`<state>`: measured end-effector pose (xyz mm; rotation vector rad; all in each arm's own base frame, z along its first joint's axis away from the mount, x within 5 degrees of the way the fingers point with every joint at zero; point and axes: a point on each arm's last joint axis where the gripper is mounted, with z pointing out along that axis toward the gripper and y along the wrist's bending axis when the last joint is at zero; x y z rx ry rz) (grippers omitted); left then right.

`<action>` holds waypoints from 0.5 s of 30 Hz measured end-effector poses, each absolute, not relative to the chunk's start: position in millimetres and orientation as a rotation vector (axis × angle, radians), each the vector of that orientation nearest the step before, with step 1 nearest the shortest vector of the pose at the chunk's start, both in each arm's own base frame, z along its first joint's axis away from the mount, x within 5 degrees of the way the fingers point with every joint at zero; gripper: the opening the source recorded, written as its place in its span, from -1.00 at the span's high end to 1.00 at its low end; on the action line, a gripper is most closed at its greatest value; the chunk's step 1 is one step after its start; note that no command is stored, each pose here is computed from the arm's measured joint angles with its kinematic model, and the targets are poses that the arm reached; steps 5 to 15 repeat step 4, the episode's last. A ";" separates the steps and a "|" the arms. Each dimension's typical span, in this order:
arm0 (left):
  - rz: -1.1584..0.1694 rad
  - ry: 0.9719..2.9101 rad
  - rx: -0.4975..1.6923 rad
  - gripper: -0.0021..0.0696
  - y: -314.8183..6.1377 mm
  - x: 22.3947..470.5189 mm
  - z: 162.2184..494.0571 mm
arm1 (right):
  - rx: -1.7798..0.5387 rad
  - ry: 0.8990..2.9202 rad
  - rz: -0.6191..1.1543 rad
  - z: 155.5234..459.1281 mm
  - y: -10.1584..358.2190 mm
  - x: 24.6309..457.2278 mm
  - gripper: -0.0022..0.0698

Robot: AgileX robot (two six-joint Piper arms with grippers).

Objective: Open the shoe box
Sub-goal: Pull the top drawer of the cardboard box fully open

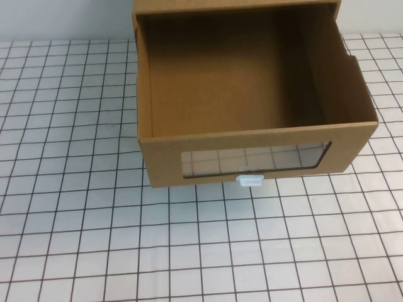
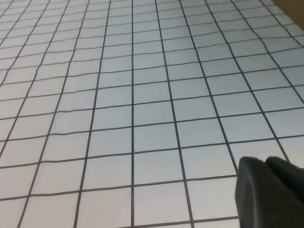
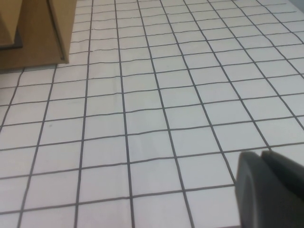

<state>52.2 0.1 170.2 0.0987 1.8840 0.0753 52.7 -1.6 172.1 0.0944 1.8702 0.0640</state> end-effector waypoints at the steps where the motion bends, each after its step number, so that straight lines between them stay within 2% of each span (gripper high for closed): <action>1: 0.076 1.884 0.100 0.96 0.1 52.2 170.2 | 0.094 1.870 0.064 172.1 -1.6 52.7 0.98; 15: 0.076 1.884 0.100 0.96 0.1 52.2 170.2 | 0.094 1.870 0.064 172.1 -1.6 52.7 0.98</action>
